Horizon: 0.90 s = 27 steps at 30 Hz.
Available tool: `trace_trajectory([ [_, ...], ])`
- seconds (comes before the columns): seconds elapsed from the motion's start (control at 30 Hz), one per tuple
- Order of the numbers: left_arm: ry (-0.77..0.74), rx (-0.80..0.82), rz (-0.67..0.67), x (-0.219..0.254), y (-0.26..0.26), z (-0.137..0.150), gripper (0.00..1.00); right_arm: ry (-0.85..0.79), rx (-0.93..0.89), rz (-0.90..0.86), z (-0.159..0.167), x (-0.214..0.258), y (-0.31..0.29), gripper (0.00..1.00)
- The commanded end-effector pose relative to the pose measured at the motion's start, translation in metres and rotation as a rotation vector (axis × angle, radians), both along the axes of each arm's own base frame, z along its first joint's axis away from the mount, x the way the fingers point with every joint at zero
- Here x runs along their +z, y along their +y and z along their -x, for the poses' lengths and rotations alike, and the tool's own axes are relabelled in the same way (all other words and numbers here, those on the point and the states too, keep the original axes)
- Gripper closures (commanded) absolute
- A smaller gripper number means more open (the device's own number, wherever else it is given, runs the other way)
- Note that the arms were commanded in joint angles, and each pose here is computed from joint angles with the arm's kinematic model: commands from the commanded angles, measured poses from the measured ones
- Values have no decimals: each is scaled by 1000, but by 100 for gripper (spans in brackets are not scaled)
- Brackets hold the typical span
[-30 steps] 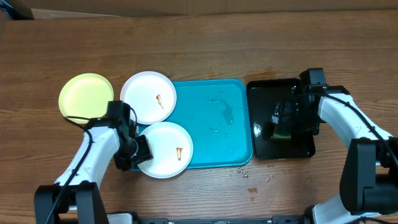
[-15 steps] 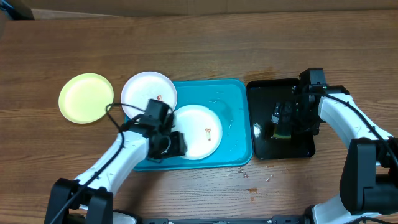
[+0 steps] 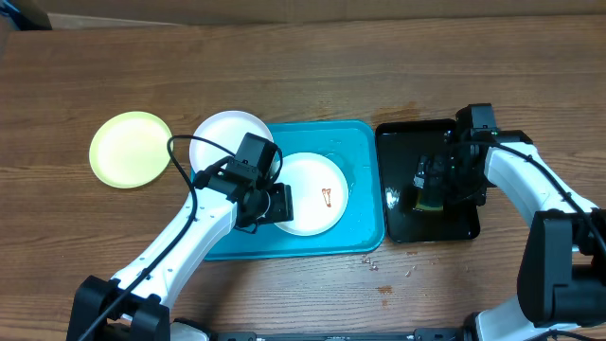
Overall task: Clean dirty plates on tray and stack at the side
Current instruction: 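Grip the lower white plate rim with the left gripper, sliding it right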
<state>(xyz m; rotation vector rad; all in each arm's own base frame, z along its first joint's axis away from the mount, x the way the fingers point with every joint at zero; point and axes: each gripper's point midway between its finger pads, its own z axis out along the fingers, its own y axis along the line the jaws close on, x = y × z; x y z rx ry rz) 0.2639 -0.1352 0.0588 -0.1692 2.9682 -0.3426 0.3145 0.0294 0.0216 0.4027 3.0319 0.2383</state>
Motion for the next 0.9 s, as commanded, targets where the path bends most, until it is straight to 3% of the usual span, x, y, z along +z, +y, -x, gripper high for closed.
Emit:
trace_trajectory([
  [0.0, -20, 71, -92, -8, 16, -7, 30, -26, 2, 9, -2, 7, 0, 0],
  [0.33, 14, 75, -124, -33, 17, -12, 40, -26, 2, 9, -2, 7, 0, 0],
  [0.53, 82, 66, -126, -57, 14, -8, 36, -27, 3, 9, -2, 7, 0, 0],
  [0.73, 47, 35, -81, -55, 4, -16, 53, -80, 4, -6, -15, 9, 3, 0],
  [0.87, 24, 10, -76, -54, 2, -21, 53, 16, 26, -22, 9, 7, 6, 0],
])
